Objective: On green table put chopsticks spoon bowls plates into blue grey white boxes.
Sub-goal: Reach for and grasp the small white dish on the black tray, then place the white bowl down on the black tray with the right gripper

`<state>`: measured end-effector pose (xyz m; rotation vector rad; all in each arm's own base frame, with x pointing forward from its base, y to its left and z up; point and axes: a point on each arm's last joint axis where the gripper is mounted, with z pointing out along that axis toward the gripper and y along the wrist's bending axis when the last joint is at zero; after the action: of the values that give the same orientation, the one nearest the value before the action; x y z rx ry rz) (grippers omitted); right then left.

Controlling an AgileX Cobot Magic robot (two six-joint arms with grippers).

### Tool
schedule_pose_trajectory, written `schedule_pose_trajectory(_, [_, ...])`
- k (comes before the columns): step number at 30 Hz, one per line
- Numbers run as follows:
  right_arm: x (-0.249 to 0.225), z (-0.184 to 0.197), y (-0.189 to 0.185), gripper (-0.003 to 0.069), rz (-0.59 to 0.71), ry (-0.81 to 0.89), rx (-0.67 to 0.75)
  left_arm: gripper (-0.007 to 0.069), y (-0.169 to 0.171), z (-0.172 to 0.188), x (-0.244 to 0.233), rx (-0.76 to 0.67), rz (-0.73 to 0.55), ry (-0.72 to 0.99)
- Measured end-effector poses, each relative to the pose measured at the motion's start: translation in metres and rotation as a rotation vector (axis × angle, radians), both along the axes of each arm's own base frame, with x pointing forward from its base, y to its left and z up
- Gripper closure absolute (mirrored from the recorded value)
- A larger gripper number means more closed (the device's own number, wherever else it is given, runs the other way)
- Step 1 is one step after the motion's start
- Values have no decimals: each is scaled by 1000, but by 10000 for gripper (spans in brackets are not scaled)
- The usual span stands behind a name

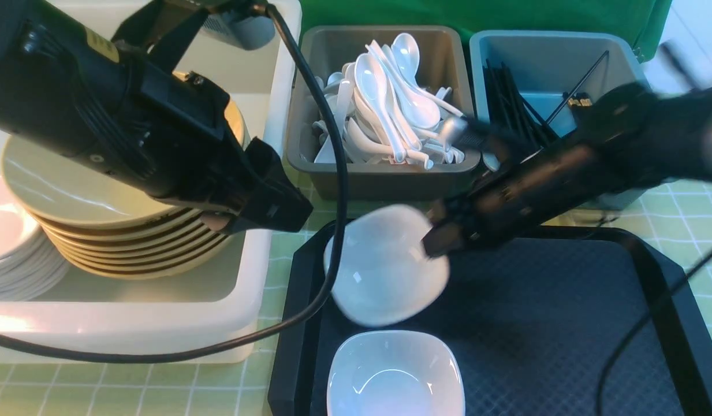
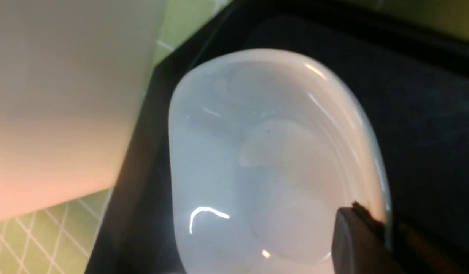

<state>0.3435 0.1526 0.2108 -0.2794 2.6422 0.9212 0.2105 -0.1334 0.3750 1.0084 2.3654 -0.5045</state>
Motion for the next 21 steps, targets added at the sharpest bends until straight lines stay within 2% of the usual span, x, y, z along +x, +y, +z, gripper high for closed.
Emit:
schedule_pose_trajectory(4, [-21,33,-36,603,-57,-61,-3,323,0,-1,-1,8,-5,12])
schedule_pose_trajectory(9, [-63,43,-81,603,-145,-79,-31,323,1,-1,-1,10,-5,16])
schedule_pose_trajectory(12, [-95,28,-100,603,-193,-34,-60,323,0,-1,-1,4,-3,13])
schedule_pose_trajectory(16, [-120,3,-106,603,-219,20,-97,323,-2,1,0,-22,4,4])
schedule_pose_trajectory(21, [-131,-23,-113,597,-284,29,-157,323,-5,2,2,-58,2,-14])
